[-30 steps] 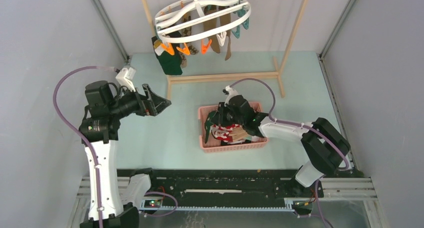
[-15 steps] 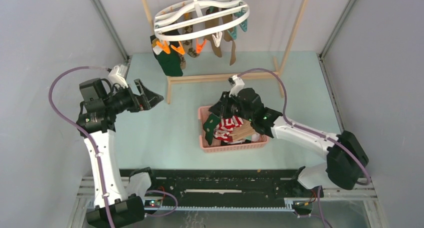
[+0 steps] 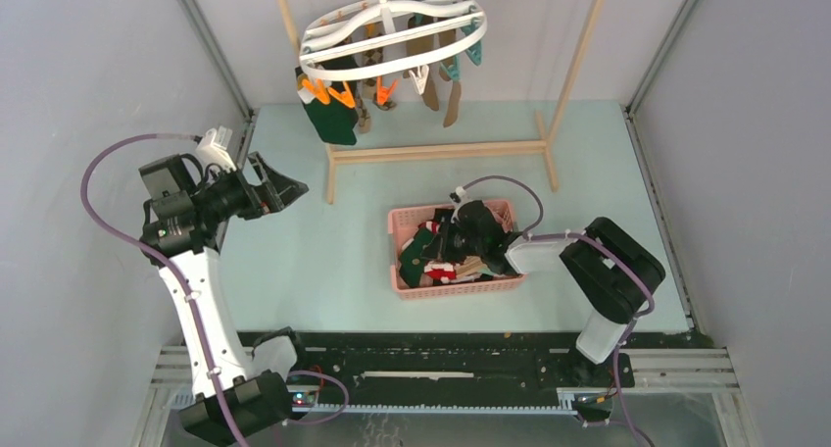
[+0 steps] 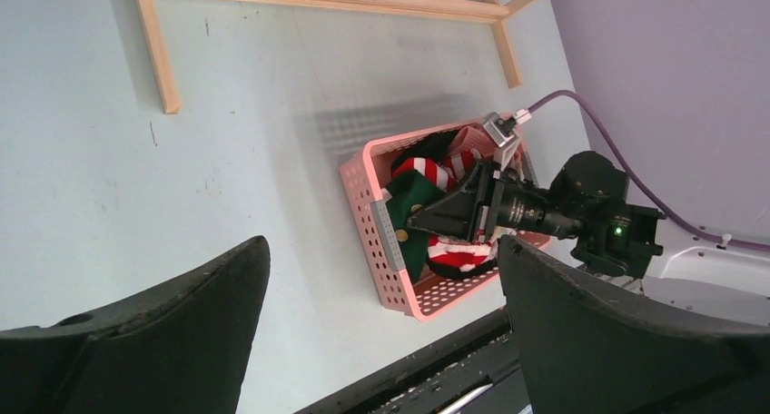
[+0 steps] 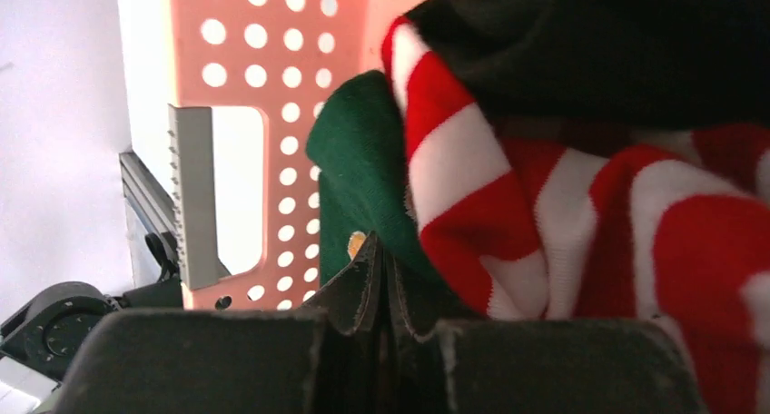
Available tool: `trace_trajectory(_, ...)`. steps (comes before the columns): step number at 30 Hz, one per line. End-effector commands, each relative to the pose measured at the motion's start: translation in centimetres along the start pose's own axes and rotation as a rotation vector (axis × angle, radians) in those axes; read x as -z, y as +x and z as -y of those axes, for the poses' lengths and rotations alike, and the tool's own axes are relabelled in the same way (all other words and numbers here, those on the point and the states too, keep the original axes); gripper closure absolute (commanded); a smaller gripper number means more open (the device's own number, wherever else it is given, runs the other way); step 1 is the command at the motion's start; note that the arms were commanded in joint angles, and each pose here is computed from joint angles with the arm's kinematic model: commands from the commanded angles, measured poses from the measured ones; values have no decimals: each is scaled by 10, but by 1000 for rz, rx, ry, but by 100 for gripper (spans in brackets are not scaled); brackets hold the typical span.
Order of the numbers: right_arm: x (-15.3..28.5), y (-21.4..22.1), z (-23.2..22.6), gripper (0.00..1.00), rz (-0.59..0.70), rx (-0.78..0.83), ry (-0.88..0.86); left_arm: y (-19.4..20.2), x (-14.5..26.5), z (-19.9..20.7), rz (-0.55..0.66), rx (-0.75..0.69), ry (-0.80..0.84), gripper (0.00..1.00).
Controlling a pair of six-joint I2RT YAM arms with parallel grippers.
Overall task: Remove the socks clipped to the hanger
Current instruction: Place the sock in the bin, then remove the sock from the hanger.
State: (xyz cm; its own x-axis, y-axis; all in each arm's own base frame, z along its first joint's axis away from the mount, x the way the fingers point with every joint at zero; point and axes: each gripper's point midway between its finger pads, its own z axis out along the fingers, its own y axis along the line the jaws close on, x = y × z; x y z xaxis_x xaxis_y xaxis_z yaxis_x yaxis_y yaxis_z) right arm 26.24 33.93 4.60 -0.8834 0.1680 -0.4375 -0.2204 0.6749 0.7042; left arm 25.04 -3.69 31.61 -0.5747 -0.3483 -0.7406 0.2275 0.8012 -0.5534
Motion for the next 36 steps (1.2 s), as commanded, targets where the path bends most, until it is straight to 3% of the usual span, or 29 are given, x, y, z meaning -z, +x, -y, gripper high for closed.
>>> trace_trajectory(1,2,-22,-9,86,119,28,-11,-16,9,12,40,-76,22,0)
trace_trajectory(4,23,-37,-41,75,227,131,-29,-14,7,7,37,-79,9,0)
trace_trajectory(8,57,-67,-87,40,417,231,-51,-13,4,2,37,-79,3,0)
trace_trajectory(12,74,-94,-132,20,526,311,-108,-18,0,-2,45,-73,1,0)
trace_trajectory(16,58,-133,-174,6,589,413,-184,-16,0,-1,33,-64,9,0)
trace_trajectory(23,-5,-194,-210,3,658,523,-371,-13,2,-6,20,-54,-27,0)
trace_trajectory(36,-89,-266,-246,12,753,661,-485,-1,-3,-16,-48,-41,-30,0)
